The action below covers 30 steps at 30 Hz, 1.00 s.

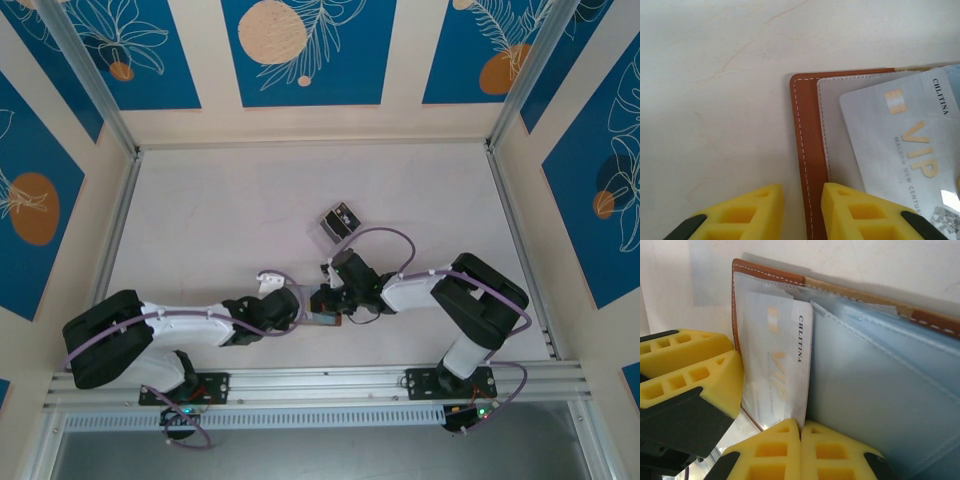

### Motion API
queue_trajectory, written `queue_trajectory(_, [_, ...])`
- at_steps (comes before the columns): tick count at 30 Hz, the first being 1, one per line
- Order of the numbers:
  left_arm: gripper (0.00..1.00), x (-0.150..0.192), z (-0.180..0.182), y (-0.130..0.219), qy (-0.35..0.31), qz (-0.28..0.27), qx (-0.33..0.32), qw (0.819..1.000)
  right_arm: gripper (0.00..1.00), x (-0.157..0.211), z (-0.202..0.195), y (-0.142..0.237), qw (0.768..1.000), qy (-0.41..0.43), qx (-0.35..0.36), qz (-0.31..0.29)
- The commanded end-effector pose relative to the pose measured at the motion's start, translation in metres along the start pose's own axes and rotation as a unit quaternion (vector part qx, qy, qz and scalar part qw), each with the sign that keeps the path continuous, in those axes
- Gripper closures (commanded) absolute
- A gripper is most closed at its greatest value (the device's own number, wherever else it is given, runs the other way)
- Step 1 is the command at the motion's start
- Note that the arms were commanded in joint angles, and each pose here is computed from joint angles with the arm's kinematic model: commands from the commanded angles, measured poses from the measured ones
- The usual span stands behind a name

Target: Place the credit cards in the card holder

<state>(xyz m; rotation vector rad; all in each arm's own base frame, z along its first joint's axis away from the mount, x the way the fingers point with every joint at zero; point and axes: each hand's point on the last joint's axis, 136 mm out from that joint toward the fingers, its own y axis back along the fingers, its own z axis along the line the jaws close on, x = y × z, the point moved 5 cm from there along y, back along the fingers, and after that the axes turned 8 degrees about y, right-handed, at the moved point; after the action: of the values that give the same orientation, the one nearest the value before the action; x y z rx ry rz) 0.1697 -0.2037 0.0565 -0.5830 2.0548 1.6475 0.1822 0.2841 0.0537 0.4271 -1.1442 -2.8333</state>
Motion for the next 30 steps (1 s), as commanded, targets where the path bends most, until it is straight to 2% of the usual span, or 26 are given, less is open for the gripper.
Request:
queue_trajectory(1, [0.72,0.019,0.005,-0.003,-0.017,0.042,-0.013,0.999,1.00,0.041,-0.028,-0.008,0.993,-0.032,0.081,0.076])
queue_trajectory(24, [0.73,0.015,-0.003,0.001,-0.014,0.034,0.005,0.999,1.00,0.037,-0.016,-0.019,0.993,-0.008,0.089,0.075])
queue_trajectory(30, [0.72,0.009,-0.009,0.009,-0.009,0.031,0.027,0.999,1.00,0.038,-0.018,-0.019,0.992,-0.010,0.094,0.082])
